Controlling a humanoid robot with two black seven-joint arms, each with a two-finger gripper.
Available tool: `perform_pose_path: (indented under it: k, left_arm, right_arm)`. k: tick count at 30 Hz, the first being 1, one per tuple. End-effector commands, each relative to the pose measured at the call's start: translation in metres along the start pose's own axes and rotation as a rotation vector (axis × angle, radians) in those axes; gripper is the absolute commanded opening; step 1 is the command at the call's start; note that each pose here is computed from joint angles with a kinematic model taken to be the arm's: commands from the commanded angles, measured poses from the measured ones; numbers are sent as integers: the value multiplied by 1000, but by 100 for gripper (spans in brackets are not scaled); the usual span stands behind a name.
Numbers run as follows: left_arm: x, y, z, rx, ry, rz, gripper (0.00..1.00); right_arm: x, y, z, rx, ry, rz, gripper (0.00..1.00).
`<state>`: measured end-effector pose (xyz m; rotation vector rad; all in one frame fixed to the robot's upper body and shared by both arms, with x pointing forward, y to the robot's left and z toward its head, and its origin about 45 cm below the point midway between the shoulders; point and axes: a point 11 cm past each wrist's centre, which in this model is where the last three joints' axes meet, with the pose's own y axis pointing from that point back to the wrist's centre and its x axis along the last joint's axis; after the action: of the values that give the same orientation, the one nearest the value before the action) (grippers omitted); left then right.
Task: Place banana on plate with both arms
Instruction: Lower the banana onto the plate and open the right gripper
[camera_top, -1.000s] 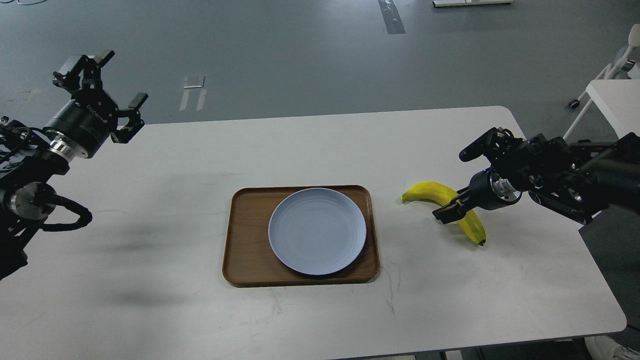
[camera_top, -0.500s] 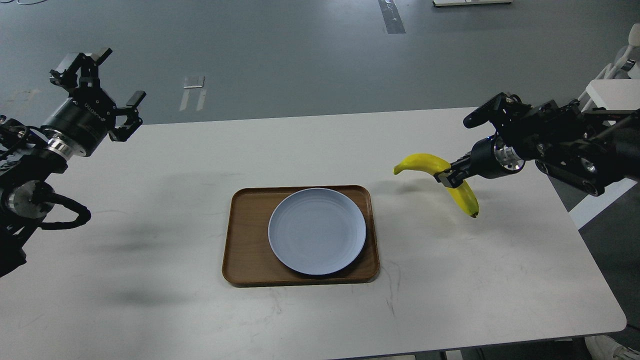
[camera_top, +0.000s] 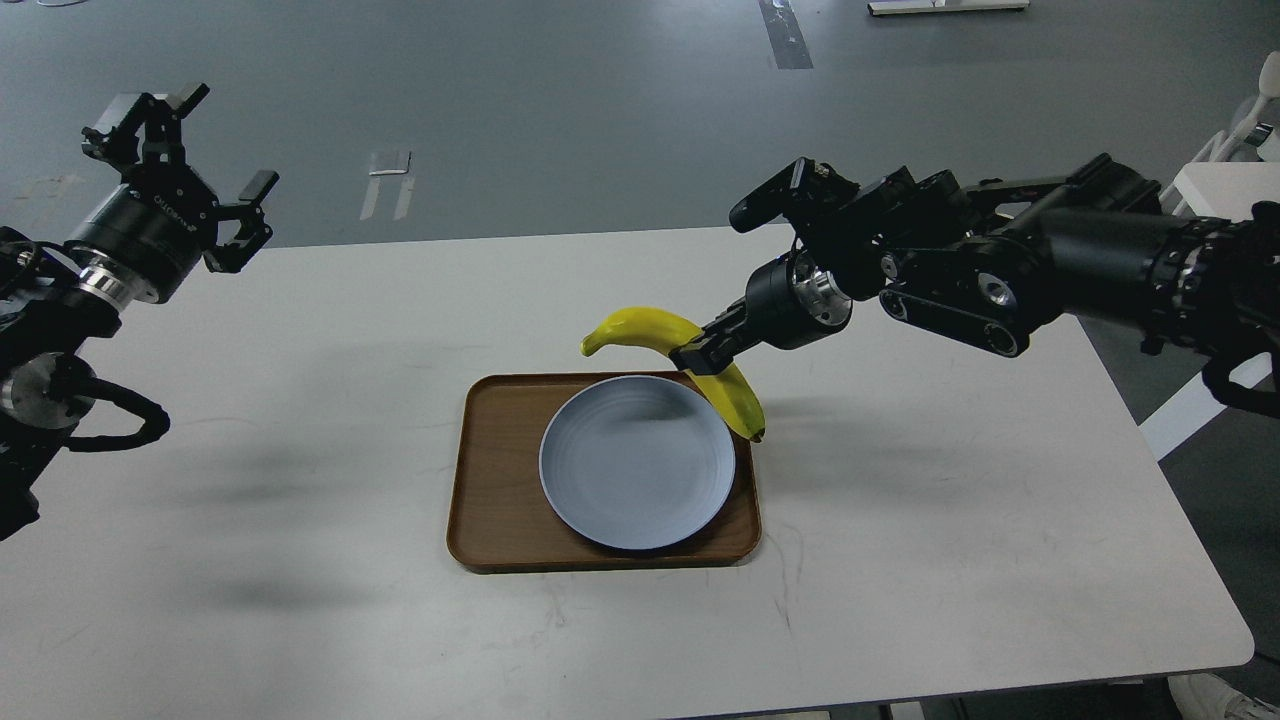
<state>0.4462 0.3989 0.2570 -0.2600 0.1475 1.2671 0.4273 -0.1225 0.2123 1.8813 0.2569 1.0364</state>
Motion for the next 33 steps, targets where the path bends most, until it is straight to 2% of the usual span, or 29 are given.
perform_pose_path:
  k: [1, 6, 13, 14, 16, 17, 19, 21, 23, 24, 25, 28, 33]
  left_arm:
    - [-1, 0, 0, 0, 1, -1, 99]
    - [-1, -1, -1, 0, 2, -2, 99]
    - [0, 0, 1, -2, -2, 0, 99]
    - [0, 0, 1, -2, -2, 0, 99]
    - [0, -1, 2, -5, -1, 0, 99]
    - [0, -1, 3, -6, -2, -1, 99]
    - [-1, -2, 4, -7, -3, -3, 99]
    - [-1, -3, 4, -8, -3, -4, 99]
    - [-1, -3, 5, -10, -4, -5, 99]
    - [-1, -3, 5, -10, -4, -5, 99]
    - [-1, -3, 5, -11, -3, -4, 99]
    - [-1, -3, 5, -11, -3, -4, 99]
    - [-1, -3, 5, -10, -4, -5, 99]
  right_arm:
    - [-3, -19, -14, 28, 3, -17, 0]
    - [-14, -37, -25, 46, 5, -49, 0]
    - [-24, -43, -24, 46, -4, -68, 0]
    - [-24, -43, -24, 46, -4, -68, 4]
    - [-24, -43, -23, 45, -4, -67, 20]
    - [-24, -43, -24, 46, -4, -66, 38]
    - [-23, -42, -24, 45, -3, -65, 47]
    - [-22, -42, -22, 41, -5, -60, 61]
    - [-21, -41, -22, 44, -18, -52, 84]
    - [-20, -41, -22, 47, -26, -48, 91]
    - [-19, -41, -23, 49, -33, -43, 95]
    - [-8, -38, -25, 65, -68, -5, 96]
    - [39, 5, 2, 61, -228, 214, 97]
